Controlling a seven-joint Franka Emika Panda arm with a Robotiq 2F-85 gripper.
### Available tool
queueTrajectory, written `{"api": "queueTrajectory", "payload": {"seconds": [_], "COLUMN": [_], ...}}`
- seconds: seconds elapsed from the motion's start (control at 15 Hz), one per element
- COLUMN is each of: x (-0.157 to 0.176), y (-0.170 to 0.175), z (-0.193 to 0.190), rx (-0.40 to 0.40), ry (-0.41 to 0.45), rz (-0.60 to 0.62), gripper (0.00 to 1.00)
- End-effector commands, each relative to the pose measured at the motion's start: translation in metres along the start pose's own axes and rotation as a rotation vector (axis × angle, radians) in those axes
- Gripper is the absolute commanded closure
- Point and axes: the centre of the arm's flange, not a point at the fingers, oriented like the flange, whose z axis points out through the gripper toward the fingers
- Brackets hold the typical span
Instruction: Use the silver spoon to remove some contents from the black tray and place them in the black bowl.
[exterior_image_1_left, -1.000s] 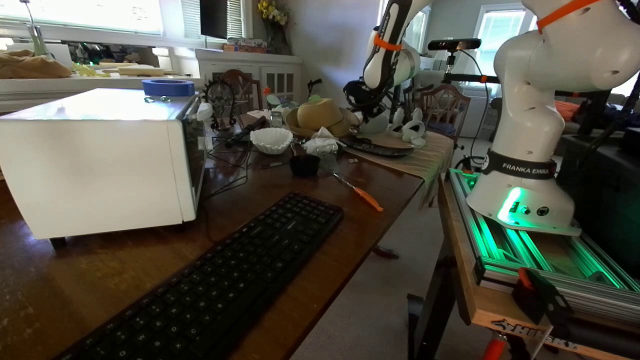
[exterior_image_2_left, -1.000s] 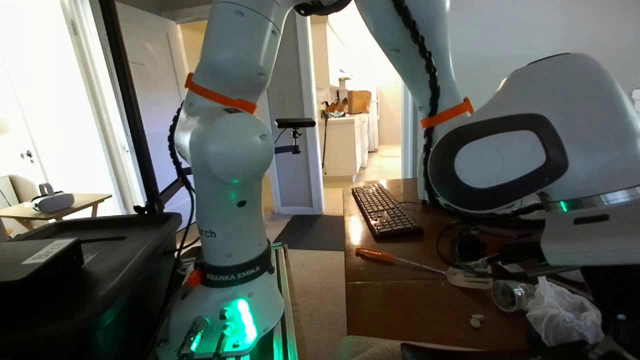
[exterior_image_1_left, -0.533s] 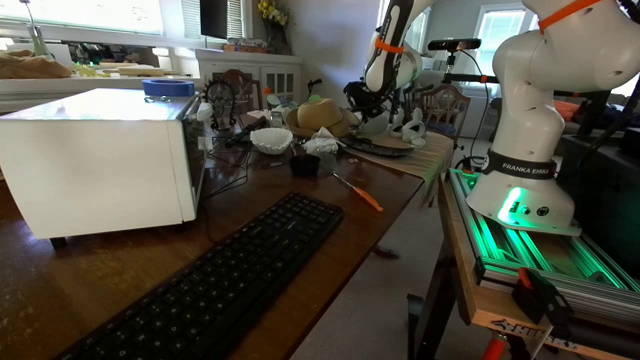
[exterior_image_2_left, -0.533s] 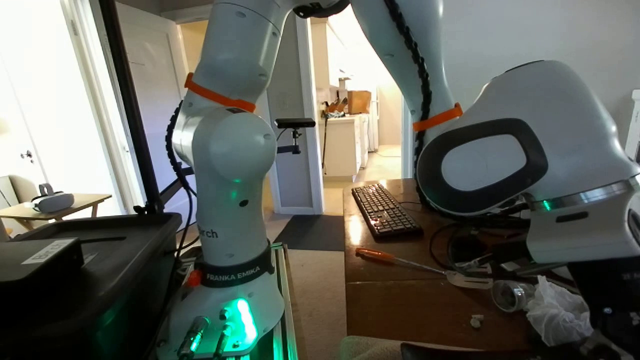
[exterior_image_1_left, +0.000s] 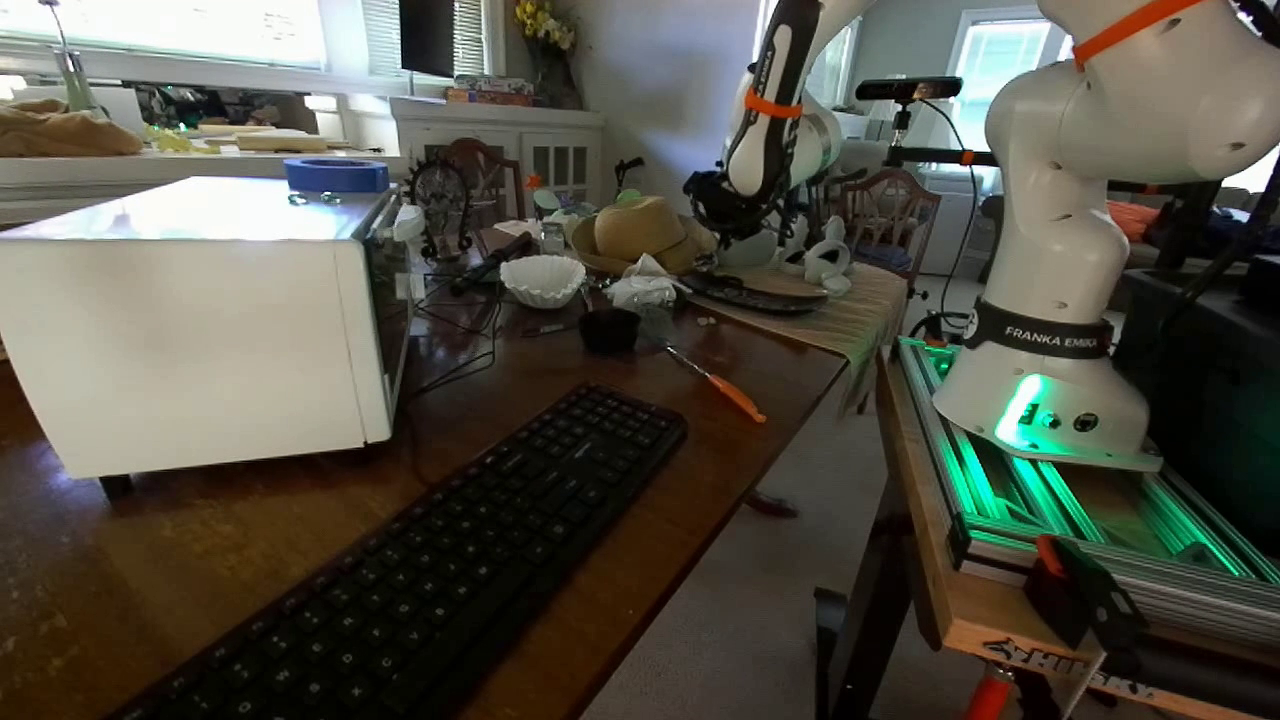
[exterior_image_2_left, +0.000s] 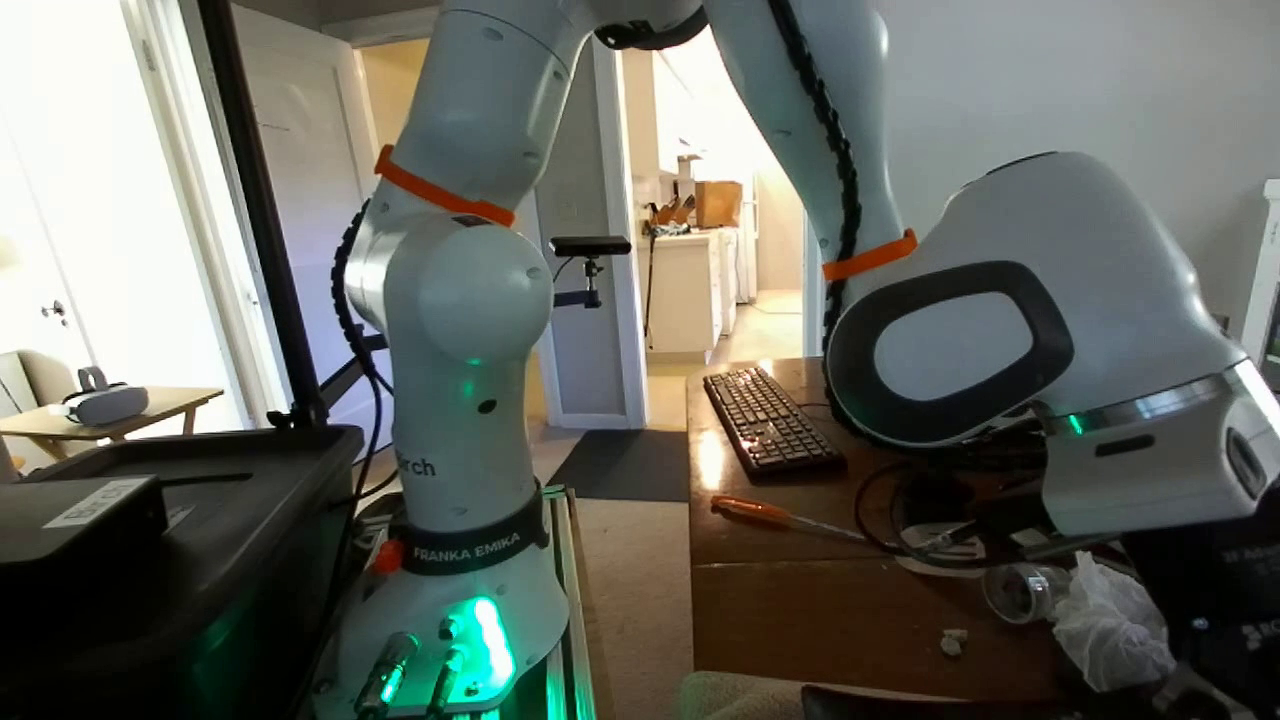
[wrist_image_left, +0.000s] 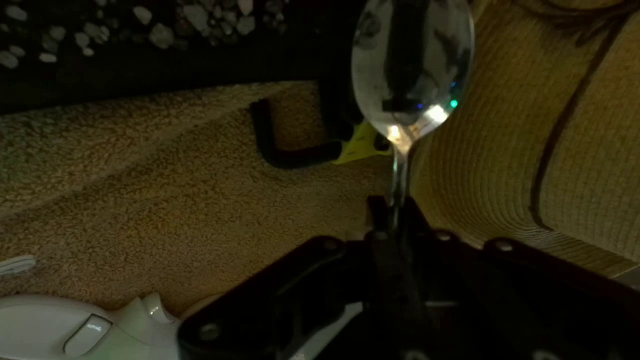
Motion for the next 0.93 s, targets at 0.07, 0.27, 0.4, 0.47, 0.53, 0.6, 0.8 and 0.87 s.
{"api": "queueTrajectory", "payload": {"seconds": [0.07, 0.27, 0.4, 0.47, 0.53, 0.6, 0.8, 0.87], "x": [-0.019, -0.030, -0.036, -0.037, -0.039, -0.039, -0.037, -0.036], "y": [0.006, 0.009, 0.012, 0.014, 0.016, 0.018, 0.025, 0.027], "z": [0.016, 0.021, 0.021, 0.022, 0.022, 0.022, 0.021, 0.020], "rx": [0.026, 0.045, 0.053, 0.058, 0.062, 0.066, 0.077, 0.081], "ry": [0.051, 0.068, 0.072, 0.075, 0.077, 0.078, 0.082, 0.087], "rz": [-0.007, -0.008, -0.013, -0.015, -0.017, -0.019, -0.031, -0.036], "gripper": [0.98, 0.98, 0.98, 0.98, 0.98, 0.98, 0.98, 0.98]}}
